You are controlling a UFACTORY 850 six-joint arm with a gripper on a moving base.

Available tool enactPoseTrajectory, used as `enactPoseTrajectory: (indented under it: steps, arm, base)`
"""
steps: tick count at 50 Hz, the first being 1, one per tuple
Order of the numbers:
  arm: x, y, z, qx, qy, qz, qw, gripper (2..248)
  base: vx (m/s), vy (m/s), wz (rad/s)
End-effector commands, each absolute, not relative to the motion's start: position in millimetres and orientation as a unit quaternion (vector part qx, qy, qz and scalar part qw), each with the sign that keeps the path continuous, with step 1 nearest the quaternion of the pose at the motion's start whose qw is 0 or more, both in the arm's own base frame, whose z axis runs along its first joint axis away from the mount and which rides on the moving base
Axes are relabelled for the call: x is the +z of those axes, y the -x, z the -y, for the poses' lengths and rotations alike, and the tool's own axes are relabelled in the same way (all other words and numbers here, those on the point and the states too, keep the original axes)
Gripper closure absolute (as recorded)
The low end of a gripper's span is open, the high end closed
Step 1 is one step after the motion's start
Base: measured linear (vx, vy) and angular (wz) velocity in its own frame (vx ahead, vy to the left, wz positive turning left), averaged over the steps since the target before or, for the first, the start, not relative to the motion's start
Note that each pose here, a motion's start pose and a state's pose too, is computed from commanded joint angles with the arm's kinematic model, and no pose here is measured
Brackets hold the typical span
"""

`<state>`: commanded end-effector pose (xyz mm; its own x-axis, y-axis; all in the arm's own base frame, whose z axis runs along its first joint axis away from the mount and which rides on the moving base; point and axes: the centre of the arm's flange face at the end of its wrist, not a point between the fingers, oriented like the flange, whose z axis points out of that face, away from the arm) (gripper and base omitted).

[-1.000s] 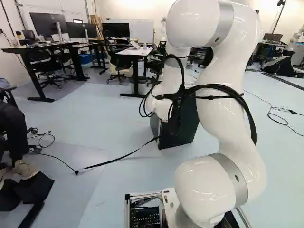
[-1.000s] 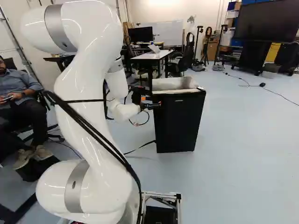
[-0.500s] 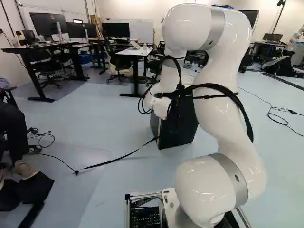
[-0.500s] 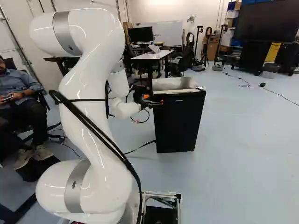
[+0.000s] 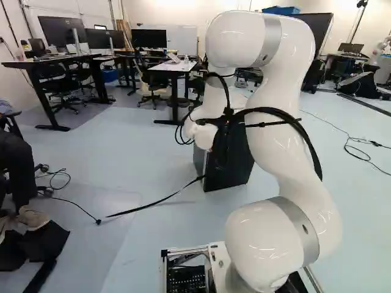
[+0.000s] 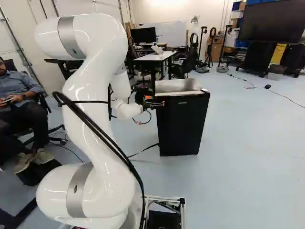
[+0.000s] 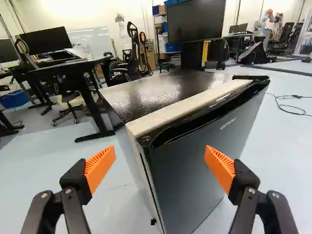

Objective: Open the fridge door

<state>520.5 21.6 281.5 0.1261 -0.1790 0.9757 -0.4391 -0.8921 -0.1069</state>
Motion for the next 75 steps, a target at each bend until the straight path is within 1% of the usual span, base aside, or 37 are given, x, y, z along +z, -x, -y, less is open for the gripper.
enactPoseTrajectory:
  steps: [23,75]
  arm:
    - [279.1,-534.2,-24.0,0.632,-0.739,0.211,0.103,3]
    - [277.4,-535.5,-17.7,0.625,-0.729,0.249,0.123,3]
  base:
    - [0.000,0.000,0.000]
    - [0.000,0.000,0.000]
